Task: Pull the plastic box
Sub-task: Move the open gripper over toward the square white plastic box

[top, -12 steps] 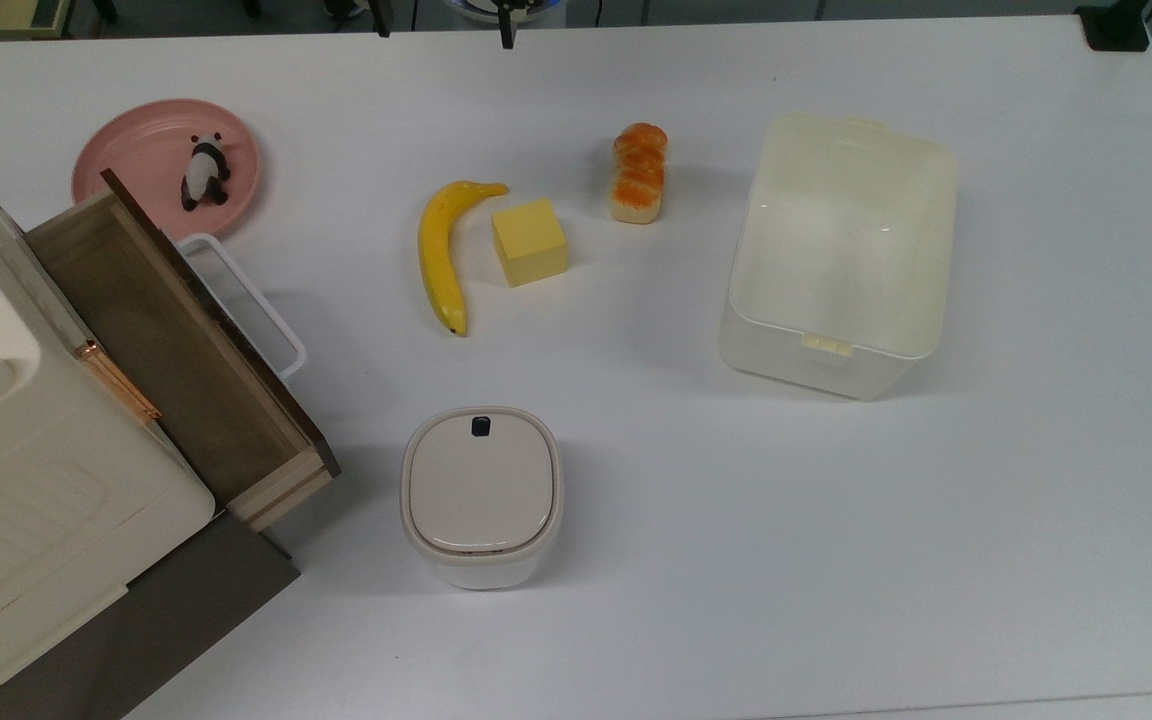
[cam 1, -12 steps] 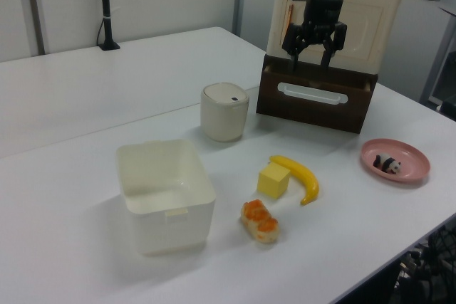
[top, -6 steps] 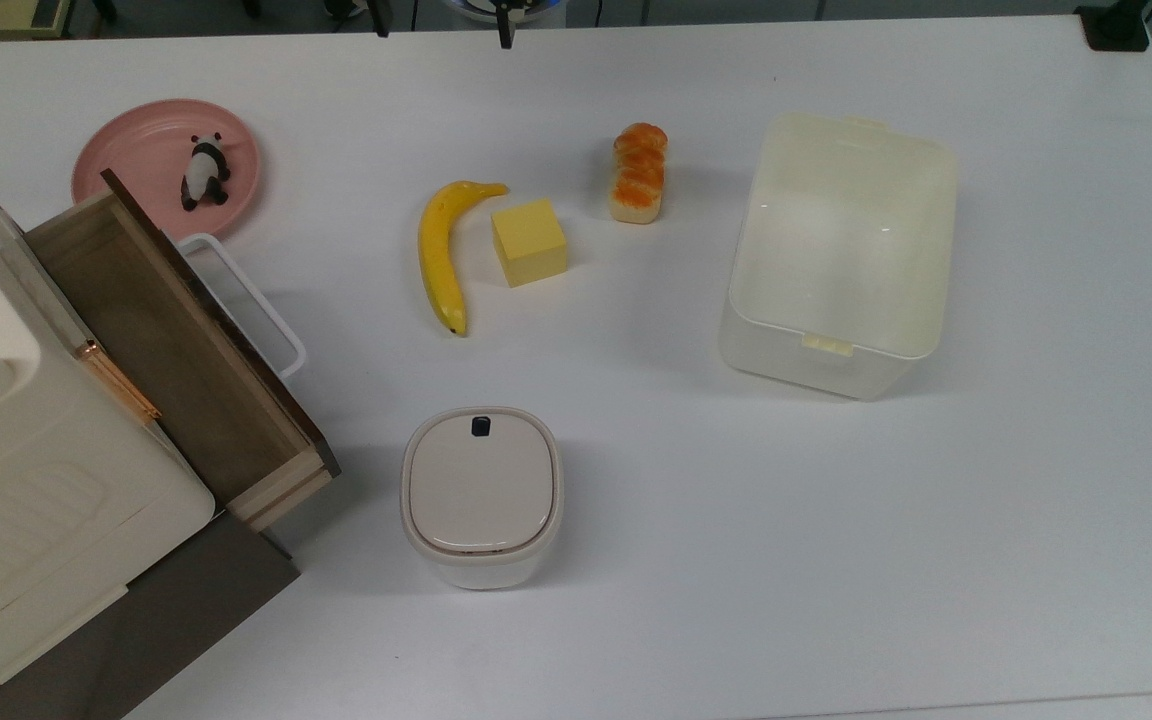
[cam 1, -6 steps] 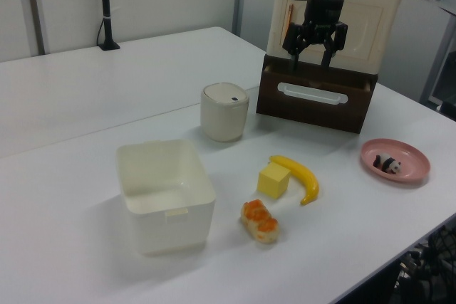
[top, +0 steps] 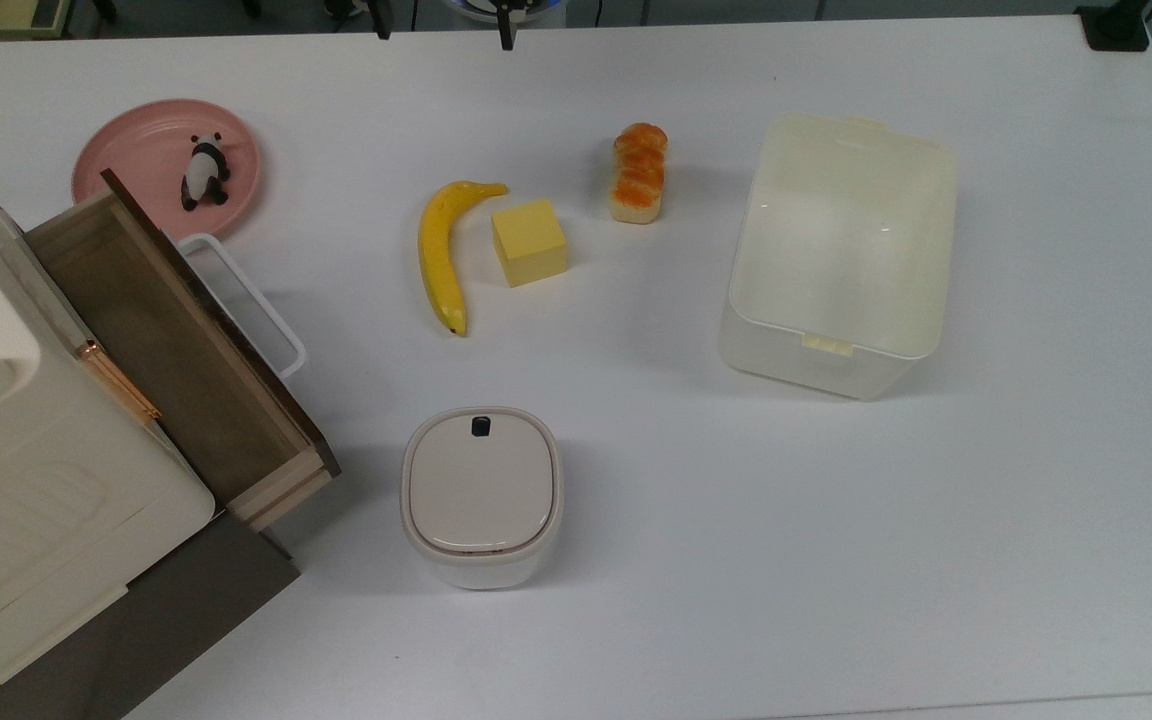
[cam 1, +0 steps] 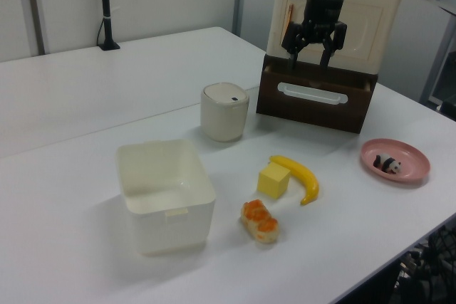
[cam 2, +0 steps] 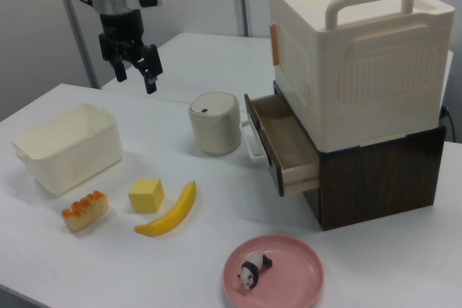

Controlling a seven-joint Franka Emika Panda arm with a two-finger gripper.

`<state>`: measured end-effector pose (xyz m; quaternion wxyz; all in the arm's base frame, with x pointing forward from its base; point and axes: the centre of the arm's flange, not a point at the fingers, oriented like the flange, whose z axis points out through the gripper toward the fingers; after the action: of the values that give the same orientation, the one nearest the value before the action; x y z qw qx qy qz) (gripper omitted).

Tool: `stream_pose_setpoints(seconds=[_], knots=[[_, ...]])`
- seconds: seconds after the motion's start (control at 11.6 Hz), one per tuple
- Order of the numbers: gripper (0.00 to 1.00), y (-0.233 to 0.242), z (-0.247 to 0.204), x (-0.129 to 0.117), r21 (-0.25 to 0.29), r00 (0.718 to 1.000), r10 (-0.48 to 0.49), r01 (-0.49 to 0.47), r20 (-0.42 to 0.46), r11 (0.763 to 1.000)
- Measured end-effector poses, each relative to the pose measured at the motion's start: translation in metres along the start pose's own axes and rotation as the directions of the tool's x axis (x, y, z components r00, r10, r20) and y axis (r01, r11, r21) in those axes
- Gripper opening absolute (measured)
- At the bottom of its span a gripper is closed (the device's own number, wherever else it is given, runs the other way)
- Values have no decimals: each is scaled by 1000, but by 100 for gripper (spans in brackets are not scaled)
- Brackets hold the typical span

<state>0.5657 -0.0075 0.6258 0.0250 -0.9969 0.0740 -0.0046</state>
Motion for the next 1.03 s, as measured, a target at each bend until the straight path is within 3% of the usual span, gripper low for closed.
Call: stream_pose_setpoints(seconds=[0.34,0.69,0.86,1.03], knots=[[100,-21,-2,14,56,994,-25,31,-108,998],[100,-84,18,20,64,970,-192,203,-147,977],[100,-124,43,22,54,923,-360,370,-138,927],[100,-157,58,20,37,837,-525,536,-154,843]])
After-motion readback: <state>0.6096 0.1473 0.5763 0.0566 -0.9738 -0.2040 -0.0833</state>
